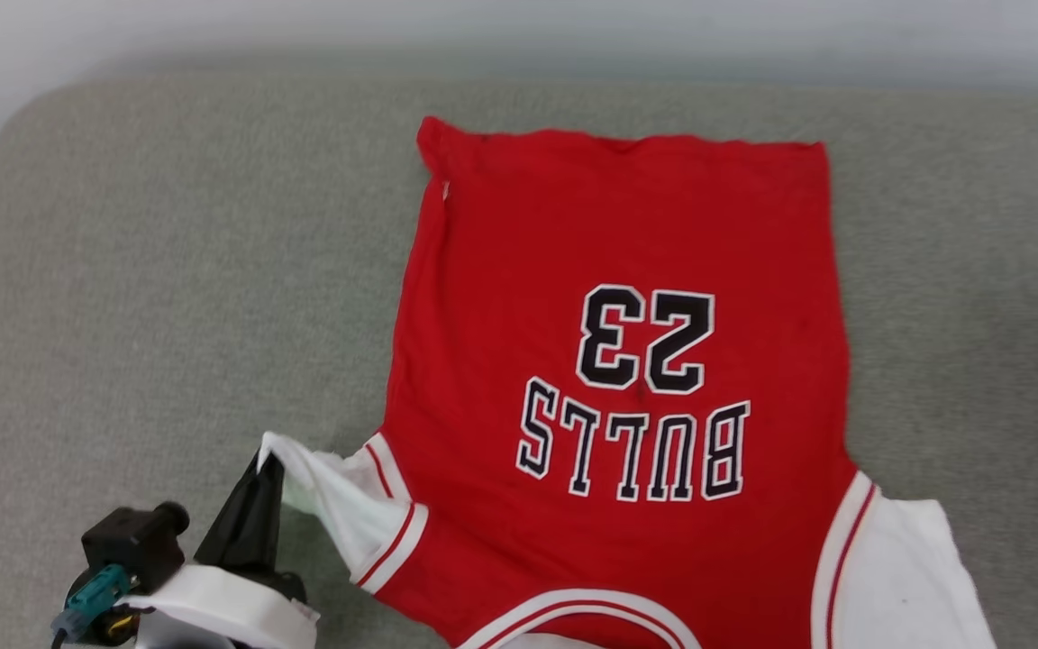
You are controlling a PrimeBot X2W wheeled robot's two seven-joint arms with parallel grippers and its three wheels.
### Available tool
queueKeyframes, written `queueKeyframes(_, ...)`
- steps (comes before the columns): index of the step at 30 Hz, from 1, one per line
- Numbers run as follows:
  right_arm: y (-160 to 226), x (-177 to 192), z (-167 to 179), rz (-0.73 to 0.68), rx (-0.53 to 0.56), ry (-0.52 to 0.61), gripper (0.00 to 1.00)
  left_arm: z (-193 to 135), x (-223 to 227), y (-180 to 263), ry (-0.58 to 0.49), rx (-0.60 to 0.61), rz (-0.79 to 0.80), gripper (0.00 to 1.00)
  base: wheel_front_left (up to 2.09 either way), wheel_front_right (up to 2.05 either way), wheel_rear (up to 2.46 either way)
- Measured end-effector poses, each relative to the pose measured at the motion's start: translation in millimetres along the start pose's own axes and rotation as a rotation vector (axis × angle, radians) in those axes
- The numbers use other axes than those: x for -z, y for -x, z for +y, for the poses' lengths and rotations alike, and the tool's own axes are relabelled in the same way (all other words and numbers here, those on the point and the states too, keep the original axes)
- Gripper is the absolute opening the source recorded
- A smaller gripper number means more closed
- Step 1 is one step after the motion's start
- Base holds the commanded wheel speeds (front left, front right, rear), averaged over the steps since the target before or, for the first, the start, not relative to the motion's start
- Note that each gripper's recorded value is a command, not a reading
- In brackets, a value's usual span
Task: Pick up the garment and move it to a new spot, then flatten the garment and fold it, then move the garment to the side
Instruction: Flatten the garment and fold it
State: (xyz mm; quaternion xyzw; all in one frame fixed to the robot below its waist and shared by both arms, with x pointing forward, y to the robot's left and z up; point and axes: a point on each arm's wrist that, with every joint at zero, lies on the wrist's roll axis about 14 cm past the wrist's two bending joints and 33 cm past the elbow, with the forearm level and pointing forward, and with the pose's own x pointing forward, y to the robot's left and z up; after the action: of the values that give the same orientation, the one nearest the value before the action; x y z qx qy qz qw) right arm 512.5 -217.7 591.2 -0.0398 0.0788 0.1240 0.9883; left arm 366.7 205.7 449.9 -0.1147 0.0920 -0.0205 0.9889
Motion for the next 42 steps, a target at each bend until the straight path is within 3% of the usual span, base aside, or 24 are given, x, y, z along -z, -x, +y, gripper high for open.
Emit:
queueKeyframes(2,-28,0,1,0.08,-0.012,0.014,1.0,0,1,-6,-0.001,-0.003,-0.001,0.0,0.0,0.0,0.0)
queueKeyframes(7,-79,58,13,0.476,-0.063,-0.011,1.0,5,8,-17,-0.002,-0.022,0.007,0.0,0.0,0.0,0.0)
queueKeyframes(13,-127,98,28,0.713,-0.086,0.002,1.0,13,15,-30,-0.007,-0.048,0.014,0.0,0.0,0.0,0.0)
queueKeyframes(20,-163,154,58,0.853,-0.133,-0.005,1.0,27,29,-37,-0.019,-0.09,0.044,0.0,0.0,0.0,0.0)
queueKeyframes(25,-169,203,65,0.949,-0.14,-0.003,1.0,36,39,-39,-0.024,-0.115,0.068,0.0,0.0,0.0,0.0)
queueKeyframes(30,-168,223,66,0.982,-0.143,-0.03,1.0,40,46,-39,-0.032,-0.125,0.083,0.0,0.0,0.0,0.0)
queueKeyframes(31,-168,223,66,0.98,-0.142,-0.033,0.93,41,46,-39,-0.032,-0.124,0.082,0.0,0.0,0.0,0.0)
queueKeyframes(32,-167,223,65,0.979,-0.142,-0.034,0.93,41,46,-39,-0.035,-0.124,0.082,0.0,0.0,0.0,0.0)
queueKeyframes(33,-167,223,65,0.973,-0.141,-0.036,0.21,41,46,-40,-0.033,-0.121,0.081,0.0,0.0,0.0,0.0)
queueKeyframes(34,-168,222,64,0.964,-0.14,-0.035,0.0,40,46,-40,-0.035,-0.12,0.08,0.0,0.0,0.0,0.0)
queueKeyframes(42,-169,189,68,0.81,-0.156,0.001,0.0,39,39,-35,-0.026,-0.122,0.054,0.0,0.0,0.0,0.0)
